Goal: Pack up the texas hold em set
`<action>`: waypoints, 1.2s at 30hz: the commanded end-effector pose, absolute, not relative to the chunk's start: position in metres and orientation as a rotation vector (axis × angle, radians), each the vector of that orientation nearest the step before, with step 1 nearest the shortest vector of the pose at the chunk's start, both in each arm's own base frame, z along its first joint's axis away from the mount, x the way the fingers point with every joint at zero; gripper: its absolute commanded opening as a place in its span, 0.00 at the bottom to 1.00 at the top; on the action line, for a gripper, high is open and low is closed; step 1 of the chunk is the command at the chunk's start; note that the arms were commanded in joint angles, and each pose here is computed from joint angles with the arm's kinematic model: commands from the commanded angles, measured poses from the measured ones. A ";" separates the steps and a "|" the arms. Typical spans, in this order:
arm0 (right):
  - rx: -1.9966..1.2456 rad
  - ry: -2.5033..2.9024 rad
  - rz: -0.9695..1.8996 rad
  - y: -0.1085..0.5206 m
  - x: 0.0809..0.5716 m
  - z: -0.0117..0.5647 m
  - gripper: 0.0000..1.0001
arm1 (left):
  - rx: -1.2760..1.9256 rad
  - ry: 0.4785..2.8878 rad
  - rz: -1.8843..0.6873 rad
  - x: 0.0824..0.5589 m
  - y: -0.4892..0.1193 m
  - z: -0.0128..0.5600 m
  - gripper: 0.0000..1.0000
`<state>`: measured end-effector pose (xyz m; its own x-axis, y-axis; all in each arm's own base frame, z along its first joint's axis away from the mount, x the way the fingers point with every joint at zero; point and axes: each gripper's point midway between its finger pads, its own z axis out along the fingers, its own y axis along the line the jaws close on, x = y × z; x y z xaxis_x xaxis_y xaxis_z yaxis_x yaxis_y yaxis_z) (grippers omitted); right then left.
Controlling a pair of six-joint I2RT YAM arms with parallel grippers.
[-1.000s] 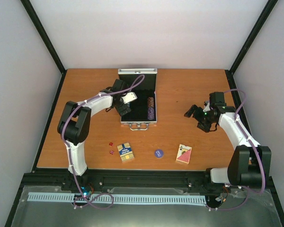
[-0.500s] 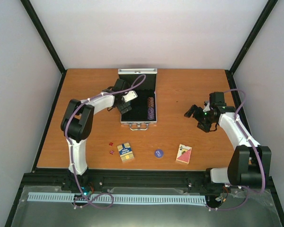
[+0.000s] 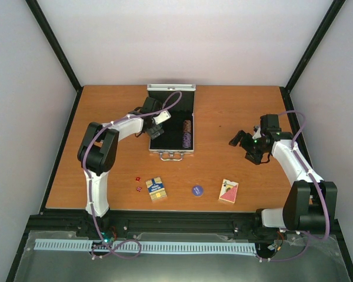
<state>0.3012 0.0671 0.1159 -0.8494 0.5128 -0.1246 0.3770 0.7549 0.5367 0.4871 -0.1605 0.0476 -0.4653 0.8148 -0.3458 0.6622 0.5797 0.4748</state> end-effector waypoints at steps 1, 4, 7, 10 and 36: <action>0.695 2.691 0.728 0.063 0.301 0.116 1.00 | 1.113 2.263 0.411 0.501 -0.153 0.050 1.00; 0.693 2.691 0.730 0.063 0.301 0.116 1.00 | 1.122 2.262 0.383 0.496 -0.154 0.054 1.00; 0.690 2.692 0.734 0.064 0.301 0.115 1.00 | 1.144 2.257 0.335 0.489 -0.158 0.060 1.00; 0.692 2.694 0.737 0.064 0.300 0.113 1.00 | 1.168 2.249 0.294 0.480 -0.161 0.068 1.00; 0.681 2.697 0.753 0.066 0.302 0.106 1.00 | 1.175 2.215 0.279 0.488 -0.165 0.102 1.00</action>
